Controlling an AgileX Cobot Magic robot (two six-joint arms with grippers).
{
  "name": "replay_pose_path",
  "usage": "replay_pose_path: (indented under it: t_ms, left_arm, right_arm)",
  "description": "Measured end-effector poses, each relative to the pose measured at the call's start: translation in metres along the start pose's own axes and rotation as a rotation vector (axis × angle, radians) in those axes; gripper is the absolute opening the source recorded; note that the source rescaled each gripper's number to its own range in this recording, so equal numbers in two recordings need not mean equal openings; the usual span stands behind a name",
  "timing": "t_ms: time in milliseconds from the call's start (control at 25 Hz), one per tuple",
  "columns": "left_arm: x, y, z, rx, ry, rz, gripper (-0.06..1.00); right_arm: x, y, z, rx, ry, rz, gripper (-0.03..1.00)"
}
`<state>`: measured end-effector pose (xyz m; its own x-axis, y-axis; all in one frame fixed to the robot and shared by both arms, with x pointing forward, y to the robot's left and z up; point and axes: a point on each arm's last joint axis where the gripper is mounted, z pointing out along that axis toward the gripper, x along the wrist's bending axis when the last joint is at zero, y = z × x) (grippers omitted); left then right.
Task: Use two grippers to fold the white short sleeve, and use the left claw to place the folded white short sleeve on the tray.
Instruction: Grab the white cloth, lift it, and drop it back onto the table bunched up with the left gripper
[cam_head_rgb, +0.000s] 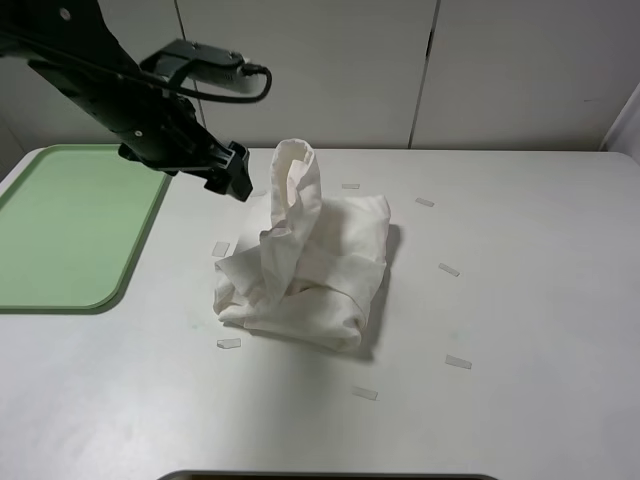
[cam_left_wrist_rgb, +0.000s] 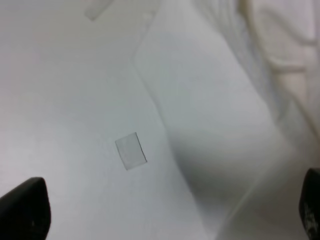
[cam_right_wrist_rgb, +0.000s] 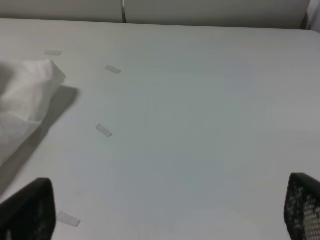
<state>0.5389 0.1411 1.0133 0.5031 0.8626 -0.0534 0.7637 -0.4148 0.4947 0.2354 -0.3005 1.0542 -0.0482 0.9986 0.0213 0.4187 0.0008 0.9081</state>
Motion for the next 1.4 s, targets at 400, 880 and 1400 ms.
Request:
replay_pose_path:
  t_ms: [400, 880, 1400]
  left_arm:
    - [0.006, -0.016, 0.068, 0.154, 0.003, -0.017, 1.00]
    - [-0.007, -0.019, 0.089, 0.154, -0.013, -0.054, 1.00]
    - [-0.091, -0.026, 0.089, 0.127, -0.117, 0.134, 0.99]
  right_arm:
    - [0.000, 0.000, 0.000, 0.000, 0.000, 0.000, 1.00]
    - [0.000, 0.000, 0.000, 0.000, 0.000, 0.000, 1.00]
    - [0.000, 0.000, 0.000, 0.001, 0.000, 0.000, 1.00]
